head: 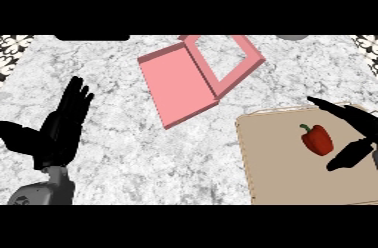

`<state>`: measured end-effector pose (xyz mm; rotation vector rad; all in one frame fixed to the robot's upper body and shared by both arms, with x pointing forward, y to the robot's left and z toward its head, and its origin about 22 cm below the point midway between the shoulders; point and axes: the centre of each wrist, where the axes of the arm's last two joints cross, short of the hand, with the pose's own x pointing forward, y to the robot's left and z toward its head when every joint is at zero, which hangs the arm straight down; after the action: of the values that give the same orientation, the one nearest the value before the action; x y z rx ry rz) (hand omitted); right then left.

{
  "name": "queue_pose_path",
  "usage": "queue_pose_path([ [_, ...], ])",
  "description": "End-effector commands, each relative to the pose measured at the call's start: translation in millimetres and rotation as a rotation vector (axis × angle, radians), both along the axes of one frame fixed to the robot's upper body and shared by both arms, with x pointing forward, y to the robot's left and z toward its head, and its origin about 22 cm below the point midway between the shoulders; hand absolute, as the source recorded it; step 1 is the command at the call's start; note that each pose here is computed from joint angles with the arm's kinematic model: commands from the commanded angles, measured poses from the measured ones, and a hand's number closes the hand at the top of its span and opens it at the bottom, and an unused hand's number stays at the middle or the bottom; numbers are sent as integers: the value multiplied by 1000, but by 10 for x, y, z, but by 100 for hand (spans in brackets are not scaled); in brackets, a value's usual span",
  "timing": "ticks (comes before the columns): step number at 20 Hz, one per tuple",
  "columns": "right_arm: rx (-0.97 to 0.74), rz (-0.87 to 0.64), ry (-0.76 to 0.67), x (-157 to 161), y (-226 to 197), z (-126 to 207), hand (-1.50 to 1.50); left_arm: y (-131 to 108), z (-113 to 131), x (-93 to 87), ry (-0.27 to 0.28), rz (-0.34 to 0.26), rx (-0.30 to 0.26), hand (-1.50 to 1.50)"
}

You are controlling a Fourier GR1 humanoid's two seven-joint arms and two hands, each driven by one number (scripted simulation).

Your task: Pick the bell pepper from the tray and place it in the cardboard box

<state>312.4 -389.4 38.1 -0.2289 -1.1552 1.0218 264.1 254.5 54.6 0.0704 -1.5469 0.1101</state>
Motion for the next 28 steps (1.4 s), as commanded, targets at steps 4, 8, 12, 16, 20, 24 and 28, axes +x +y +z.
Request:
queue_pose_path([
  [4, -14, 7, -13, -60, 187, -104, -150, -55, -77, -135, -3, -18, 4, 0],
  [8, -13, 21, -29, -44, -87, -41, -150, 98, 100, 47, 17, -12, -11, 0],
  [12, -61, 100, -108, -90, 296, -379, 150, 86, 80, 91, 0, 7, 9, 0],
  [16, -87, 90, -165, 70, 250, -247, 150, 69, -38, 142, 7, -6, -6, 0],
  [20, -78, 128, -262, 13, 1129, -258, 150, 16, -92, 51, 1, 20, -2, 0],
  [24, -139, 305, -376, 253, 2499, 62, 150, -135, -20, 86, 6, -83, 3, 0],
  [28, -250, 326, -467, 224, 3108, 292, 150, -273, 45, 149, -6, -144, 0, 0],
])
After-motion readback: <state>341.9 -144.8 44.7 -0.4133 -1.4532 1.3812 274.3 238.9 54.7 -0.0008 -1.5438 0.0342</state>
